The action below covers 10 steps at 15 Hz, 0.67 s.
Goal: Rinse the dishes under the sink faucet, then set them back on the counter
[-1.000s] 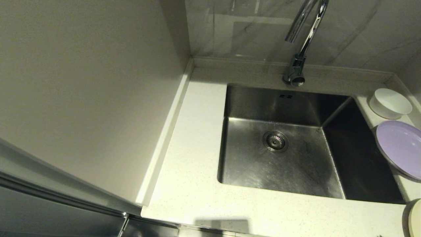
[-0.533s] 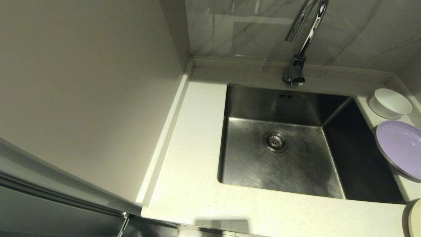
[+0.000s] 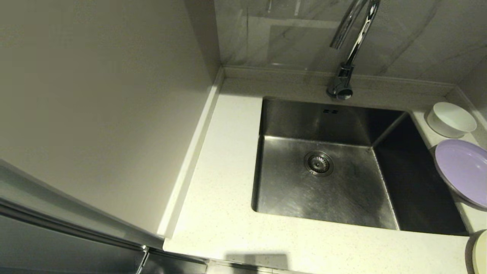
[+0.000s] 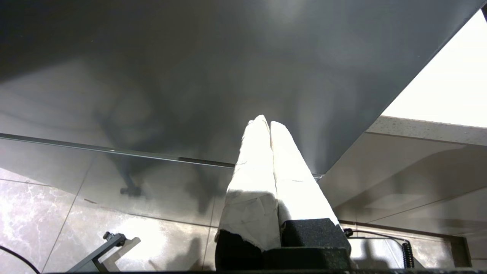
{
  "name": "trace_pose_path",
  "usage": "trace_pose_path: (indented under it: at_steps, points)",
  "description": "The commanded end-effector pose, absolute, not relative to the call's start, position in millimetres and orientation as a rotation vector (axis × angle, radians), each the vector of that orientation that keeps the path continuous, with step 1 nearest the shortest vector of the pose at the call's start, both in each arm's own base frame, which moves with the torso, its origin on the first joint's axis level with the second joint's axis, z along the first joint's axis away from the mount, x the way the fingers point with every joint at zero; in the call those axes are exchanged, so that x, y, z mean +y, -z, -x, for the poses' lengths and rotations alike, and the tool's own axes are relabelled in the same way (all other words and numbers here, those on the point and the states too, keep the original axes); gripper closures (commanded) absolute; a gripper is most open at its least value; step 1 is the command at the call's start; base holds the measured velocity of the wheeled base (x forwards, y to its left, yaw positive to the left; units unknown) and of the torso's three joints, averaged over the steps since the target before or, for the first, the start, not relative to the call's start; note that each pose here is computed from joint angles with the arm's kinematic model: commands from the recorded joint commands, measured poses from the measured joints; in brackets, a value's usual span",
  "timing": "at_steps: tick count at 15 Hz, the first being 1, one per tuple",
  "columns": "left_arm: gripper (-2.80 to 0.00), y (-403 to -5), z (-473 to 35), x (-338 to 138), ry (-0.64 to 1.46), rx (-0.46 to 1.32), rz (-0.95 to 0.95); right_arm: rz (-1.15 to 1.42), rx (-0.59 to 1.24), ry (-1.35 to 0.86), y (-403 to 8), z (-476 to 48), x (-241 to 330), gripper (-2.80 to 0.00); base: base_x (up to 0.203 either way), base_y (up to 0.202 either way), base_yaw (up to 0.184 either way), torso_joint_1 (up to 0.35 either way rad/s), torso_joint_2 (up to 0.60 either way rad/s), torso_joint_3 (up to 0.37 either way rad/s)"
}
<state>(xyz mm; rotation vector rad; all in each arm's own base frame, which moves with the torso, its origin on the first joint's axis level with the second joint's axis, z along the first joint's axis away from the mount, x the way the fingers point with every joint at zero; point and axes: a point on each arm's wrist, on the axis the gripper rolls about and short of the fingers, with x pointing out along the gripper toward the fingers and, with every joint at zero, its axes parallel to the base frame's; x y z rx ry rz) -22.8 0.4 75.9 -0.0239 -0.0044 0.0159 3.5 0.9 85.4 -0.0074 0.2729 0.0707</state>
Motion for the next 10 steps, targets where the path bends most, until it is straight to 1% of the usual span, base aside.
trace_pose_path:
  at_steps: [1,5,8,9,10]
  points:
    - [0.0,-76,23,0,-0.017,-0.006,0.025,0.002,0.272,-0.04,-87,-4,1,0.0,0.0,0.0,0.0,0.0,0.0,0.0]
    - [0.0,-76,23,0,-0.017,-0.006,0.025,-0.004,0.139,-0.021,-86,8,1,0.0,0.0,0.0,0.0,0.0,0.0,0.0]
    - [0.0,-76,23,0,-0.017,-0.006,0.025,0.006,-0.031,-0.03,-84,22,1,0.0,0.0,0.0,0.0,0.0,0.0,0.0]
    - [0.0,-76,23,0,-0.017,-0.006,0.025,0.012,-0.062,-0.028,-83,23,1,0.0,0.0,0.0,0.0,0.0,0.0,0.0]
    - [0.0,-76,23,0,-0.017,-0.006,0.025,0.011,-0.046,-0.016,-80,23,0,0.0,0.0,0.0,0.0,0.0,0.0,0.0]
